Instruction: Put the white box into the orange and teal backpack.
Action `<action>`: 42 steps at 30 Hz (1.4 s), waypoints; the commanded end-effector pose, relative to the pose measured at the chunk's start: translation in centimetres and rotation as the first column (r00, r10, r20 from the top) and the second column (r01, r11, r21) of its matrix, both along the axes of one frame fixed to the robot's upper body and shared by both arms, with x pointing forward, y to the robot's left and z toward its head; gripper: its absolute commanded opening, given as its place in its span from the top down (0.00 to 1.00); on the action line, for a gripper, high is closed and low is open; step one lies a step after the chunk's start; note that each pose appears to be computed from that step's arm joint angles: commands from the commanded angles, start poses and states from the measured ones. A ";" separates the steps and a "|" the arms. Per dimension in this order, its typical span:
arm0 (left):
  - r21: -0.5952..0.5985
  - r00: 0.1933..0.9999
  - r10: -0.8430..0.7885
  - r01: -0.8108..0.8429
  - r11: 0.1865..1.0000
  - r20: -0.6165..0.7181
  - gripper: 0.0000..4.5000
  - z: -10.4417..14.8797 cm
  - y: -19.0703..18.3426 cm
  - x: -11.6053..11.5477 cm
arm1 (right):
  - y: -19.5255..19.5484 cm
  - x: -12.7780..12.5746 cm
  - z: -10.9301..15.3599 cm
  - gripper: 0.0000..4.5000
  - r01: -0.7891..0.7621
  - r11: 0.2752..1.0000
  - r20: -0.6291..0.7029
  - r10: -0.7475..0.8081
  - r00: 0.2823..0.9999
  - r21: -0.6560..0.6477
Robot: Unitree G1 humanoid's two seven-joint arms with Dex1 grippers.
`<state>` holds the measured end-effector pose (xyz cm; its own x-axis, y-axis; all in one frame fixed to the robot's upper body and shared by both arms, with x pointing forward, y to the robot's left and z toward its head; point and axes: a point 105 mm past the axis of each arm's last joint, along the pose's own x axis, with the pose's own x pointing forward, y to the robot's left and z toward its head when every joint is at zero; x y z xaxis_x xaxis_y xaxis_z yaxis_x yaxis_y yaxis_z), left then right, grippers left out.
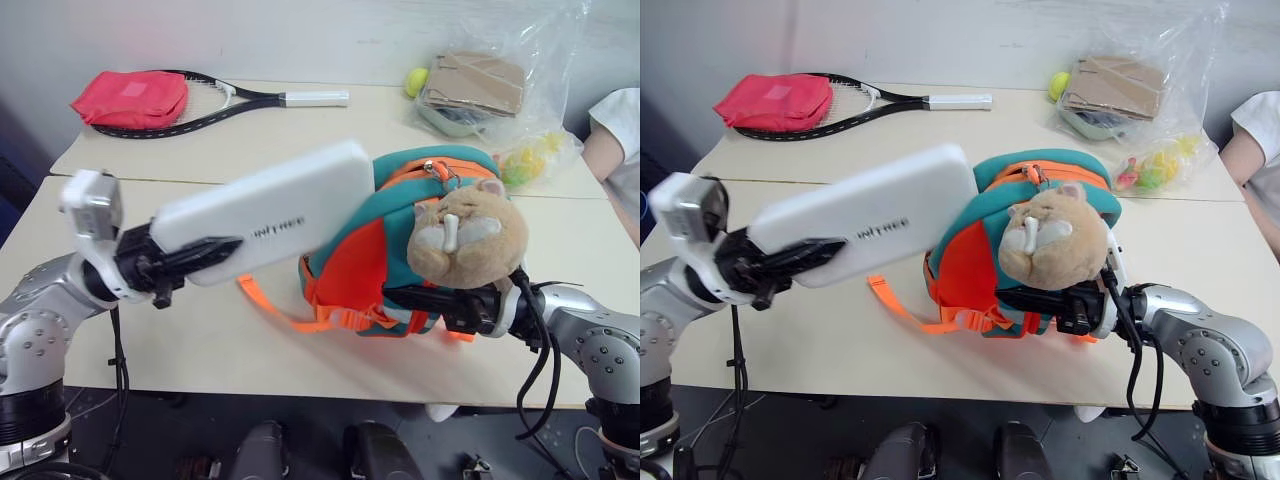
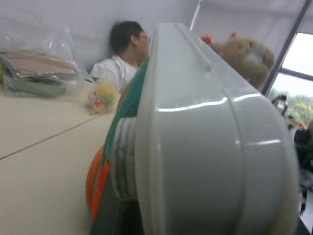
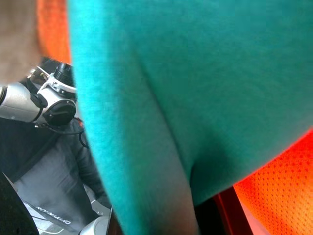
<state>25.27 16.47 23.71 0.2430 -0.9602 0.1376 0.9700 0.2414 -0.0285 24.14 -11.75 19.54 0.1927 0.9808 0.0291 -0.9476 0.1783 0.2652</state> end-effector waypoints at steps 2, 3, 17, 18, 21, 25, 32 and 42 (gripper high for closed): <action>0.263 0.995 0.008 -0.034 0.964 0.103 0.73 -2.1 -0.1 1.7 | 0.1 -0.4 0.8 0.99 -0.007 1.000 0.050 0.007 0.999 0.018; 0.300 0.995 0.015 -0.044 0.953 0.100 0.73 -2.5 -0.1 2.2 | 0.1 -0.4 0.8 0.99 -0.007 1.000 0.050 0.006 0.999 0.018; 0.357 0.970 -0.155 0.080 0.930 0.186 0.73 -0.8 -14.6 7.8 | 0.8 -0.3 0.9 0.99 -0.033 0.999 0.067 0.032 0.997 0.011; 0.350 0.972 -0.153 0.082 0.933 0.179 0.73 -1.0 -15.1 8.0 | 0.8 -0.3 0.9 0.99 -0.031 0.999 0.069 0.030 0.997 0.013; 0.252 0.972 -0.151 0.103 0.962 0.179 0.73 -0.3 -17.4 8.2 | 1.0 -0.3 0.9 0.99 -0.030 0.999 0.073 0.029 0.997 0.014; 0.142 0.974 -0.110 0.082 0.986 0.200 0.51 0.6 -16.6 8.7 | 1.1 -0.3 0.8 1.00 -0.016 1.000 0.077 0.015 0.997 0.018; 0.108 0.948 -0.187 0.164 0.980 0.259 0.09 2.5 -9.1 7.3 | 1.0 -0.1 0.7 1.00 0.027 0.999 0.087 -0.029 0.996 0.023; 0.283 0.898 -0.318 0.234 0.930 0.304 0.00 4.2 -4.0 3.8 | 1.2 0.2 0.3 1.00 0.045 0.999 0.090 -0.046 0.995 0.015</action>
